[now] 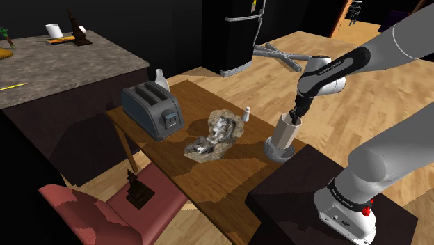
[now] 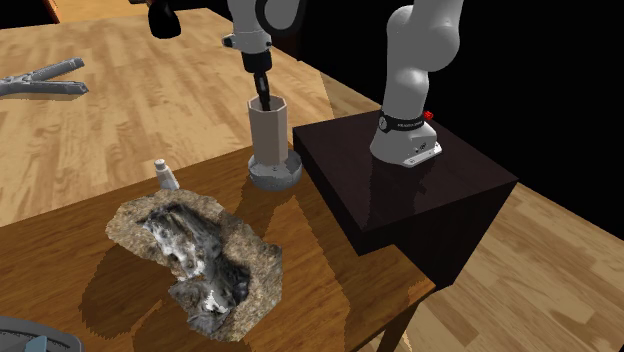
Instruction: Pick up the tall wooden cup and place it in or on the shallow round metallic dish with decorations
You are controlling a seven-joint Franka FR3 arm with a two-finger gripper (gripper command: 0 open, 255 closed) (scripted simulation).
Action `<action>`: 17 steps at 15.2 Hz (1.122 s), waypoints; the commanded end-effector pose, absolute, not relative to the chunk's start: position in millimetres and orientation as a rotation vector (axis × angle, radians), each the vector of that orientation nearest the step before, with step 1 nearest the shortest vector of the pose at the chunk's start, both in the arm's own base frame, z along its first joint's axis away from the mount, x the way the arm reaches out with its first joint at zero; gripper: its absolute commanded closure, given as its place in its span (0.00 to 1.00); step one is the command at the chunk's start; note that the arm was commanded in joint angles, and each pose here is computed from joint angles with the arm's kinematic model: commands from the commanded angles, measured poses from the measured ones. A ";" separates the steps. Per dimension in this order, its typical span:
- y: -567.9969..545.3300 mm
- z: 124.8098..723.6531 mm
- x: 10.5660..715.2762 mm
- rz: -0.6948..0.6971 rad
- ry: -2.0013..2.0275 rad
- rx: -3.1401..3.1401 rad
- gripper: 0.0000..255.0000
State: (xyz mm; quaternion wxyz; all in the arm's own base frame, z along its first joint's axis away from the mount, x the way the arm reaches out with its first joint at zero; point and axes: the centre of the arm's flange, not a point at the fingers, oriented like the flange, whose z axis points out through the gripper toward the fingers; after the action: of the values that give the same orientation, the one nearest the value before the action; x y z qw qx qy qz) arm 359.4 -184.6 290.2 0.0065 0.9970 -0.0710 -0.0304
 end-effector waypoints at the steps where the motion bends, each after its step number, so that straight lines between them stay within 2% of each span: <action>1: -184.4 279.8 360.0 -0.093 -0.222 3.119 1.00; 12: -184.4 264.8 360.0 -0.093 -0.222 3.119 1.00; 13: -184.3 264.8 359.9 -0.093 -0.222 3.119 0.00; 17: -184.3 264.8 359.9 -0.093 -0.222 3.119 0.00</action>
State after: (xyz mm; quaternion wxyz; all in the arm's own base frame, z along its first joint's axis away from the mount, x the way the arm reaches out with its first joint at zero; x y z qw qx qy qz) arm 359.9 -184.3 264.8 0.0067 0.9970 -0.0710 -0.0297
